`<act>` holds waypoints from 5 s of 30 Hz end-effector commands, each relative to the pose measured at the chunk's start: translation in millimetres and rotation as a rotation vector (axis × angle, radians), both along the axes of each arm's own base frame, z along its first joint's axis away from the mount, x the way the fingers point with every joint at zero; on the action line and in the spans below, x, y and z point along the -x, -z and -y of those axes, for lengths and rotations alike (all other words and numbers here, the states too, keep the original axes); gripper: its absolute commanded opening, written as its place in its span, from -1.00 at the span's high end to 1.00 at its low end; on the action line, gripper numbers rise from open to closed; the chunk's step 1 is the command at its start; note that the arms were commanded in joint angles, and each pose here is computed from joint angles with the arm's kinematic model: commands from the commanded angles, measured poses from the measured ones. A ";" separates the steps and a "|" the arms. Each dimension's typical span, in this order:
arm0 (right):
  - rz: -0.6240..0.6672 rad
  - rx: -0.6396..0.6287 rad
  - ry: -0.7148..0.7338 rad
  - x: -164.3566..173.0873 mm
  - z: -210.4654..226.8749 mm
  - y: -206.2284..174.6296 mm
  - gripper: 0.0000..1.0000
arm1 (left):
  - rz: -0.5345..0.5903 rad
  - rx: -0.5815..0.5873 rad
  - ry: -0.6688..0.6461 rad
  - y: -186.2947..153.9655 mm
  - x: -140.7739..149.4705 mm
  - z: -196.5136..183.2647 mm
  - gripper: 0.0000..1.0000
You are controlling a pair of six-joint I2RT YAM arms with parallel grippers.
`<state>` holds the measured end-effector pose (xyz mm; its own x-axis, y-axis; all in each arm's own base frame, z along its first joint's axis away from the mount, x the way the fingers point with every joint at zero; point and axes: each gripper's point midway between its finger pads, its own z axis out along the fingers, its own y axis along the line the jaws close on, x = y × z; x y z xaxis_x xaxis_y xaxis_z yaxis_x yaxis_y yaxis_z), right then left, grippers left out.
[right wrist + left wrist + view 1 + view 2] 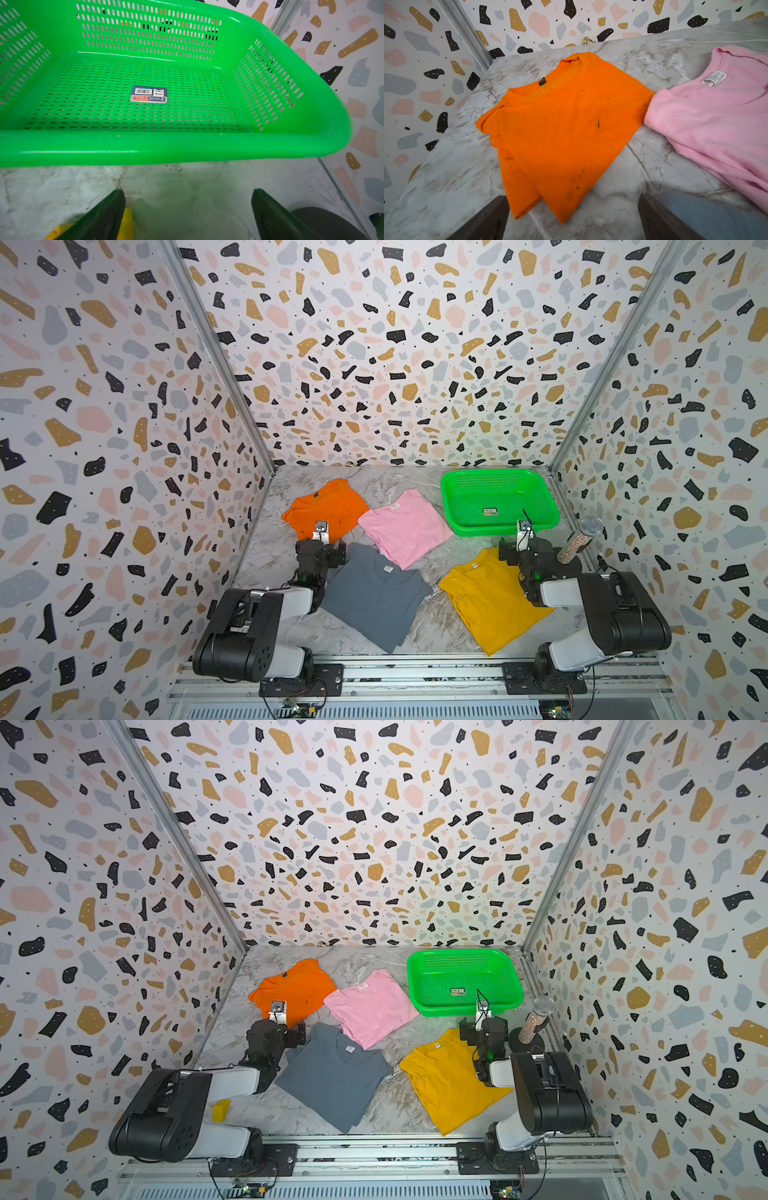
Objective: Put the folded t-shirts into the basket
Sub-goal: Pick up the T-shirt from the center of the board.
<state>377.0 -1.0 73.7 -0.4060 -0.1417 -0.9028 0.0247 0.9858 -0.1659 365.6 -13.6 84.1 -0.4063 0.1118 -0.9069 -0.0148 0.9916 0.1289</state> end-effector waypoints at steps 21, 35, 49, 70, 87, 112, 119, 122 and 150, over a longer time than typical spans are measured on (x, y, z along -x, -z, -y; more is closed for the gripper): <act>0.023 -0.011 0.001 -7.6 -0.4 -9.7 -1.00 | 0.042 0.013 -0.008 -13.4 -8.2 -0.2 -1.00; -0.035 -0.061 -0.294 20.4 -48.8 -126.3 -0.99 | -0.139 -0.055 0.294 -80.9 23.8 38.5 -1.00; -0.387 -0.065 -0.795 21.2 -133.5 -116.9 -0.98 | -0.516 -0.225 0.812 -68.1 45.7 137.6 -0.96; -0.666 0.211 -0.880 98.3 -98.4 -52.5 -0.87 | -0.776 0.016 0.697 -21.9 14.7 189.4 -0.78; -0.827 0.187 -0.616 86.8 -46.7 0.1 -0.72 | -0.801 0.172 0.984 10.0 107.8 364.9 -0.73; -0.781 0.165 -0.536 89.5 -19.6 -8.4 -0.75 | -0.824 -0.060 1.082 70.3 157.9 380.4 0.09; -0.692 0.159 -0.676 105.0 -39.9 -17.2 -0.78 | -0.914 -0.285 1.350 57.4 163.3 346.0 0.51; -0.659 0.132 -0.761 108.1 -53.4 -21.6 -0.79 | -0.984 -0.376 1.430 59.0 161.1 325.7 0.49; -0.759 0.237 -0.879 52.0 -89.5 36.7 -0.62 | -0.818 -0.313 1.321 80.8 125.9 331.4 1.00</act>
<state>312.6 84.9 29.7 -0.5523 -0.7457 -0.3726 -0.8090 0.5873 0.0237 238.3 -355.3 24.8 -0.2284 0.8802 -0.4160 0.9707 0.1732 -0.1665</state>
